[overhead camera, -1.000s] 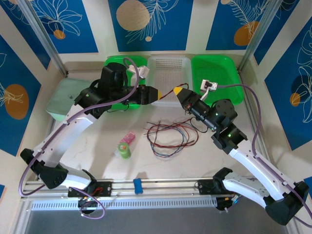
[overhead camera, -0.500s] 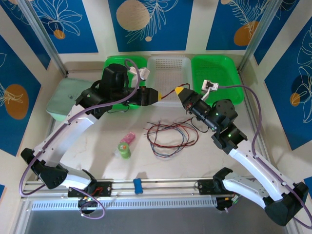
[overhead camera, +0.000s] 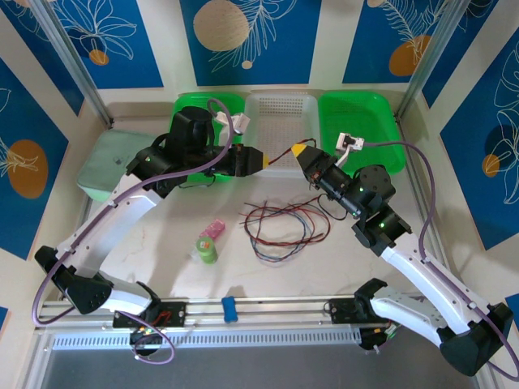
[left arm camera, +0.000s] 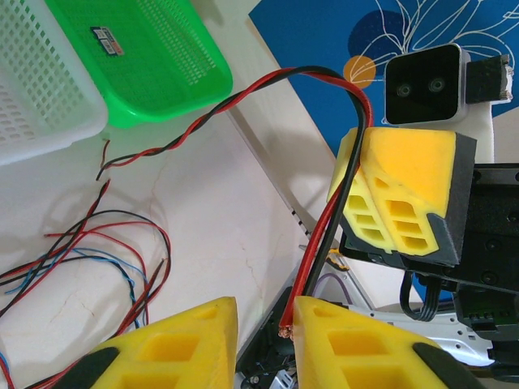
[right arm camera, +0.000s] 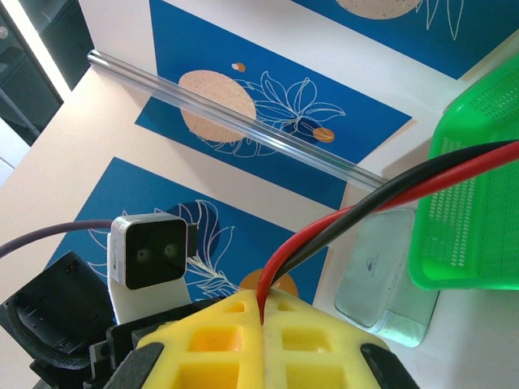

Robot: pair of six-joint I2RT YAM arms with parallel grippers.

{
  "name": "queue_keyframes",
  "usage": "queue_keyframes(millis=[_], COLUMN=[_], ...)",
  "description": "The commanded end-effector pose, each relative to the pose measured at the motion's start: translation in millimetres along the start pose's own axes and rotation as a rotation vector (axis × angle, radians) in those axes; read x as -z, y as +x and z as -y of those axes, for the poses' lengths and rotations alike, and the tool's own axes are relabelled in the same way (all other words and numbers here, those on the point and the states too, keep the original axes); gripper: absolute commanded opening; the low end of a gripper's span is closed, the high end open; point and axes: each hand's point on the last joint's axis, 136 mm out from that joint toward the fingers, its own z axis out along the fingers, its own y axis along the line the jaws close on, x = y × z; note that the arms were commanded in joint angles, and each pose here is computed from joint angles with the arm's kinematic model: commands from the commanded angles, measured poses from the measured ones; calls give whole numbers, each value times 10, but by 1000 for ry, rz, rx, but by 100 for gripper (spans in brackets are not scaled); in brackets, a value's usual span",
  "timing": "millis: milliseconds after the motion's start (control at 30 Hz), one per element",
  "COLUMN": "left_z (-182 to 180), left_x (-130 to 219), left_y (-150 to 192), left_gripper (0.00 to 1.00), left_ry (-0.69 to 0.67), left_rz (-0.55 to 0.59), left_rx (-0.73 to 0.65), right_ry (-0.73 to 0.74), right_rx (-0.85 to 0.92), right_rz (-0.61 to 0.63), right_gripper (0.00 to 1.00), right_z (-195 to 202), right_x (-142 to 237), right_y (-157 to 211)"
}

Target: Untangle the cables

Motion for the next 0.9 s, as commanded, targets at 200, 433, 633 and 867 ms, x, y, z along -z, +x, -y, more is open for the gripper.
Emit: queue_keyframes(millis=[200,433,633,867], left_z=[67,99,58,92], left_x=[-52,-63,-94,-98], left_y=[57,51,49,-15], left_gripper=[25,26,26,30], left_ry=[34,50,36,47], left_rz=[-23,-22,-23,-4], left_rx=[-1,-9,-18,-32], right_ry=[-51,-71,-87,-62], right_rx=[-21,-83,-106,-115], right_rz=[-8,-33,-68,-58], right_gripper=[0,0,0,0], right_z=[-68,-30,-70,-1], right_x=[-16,-50,-85,-45], right_y=[-11,-3,32,31])
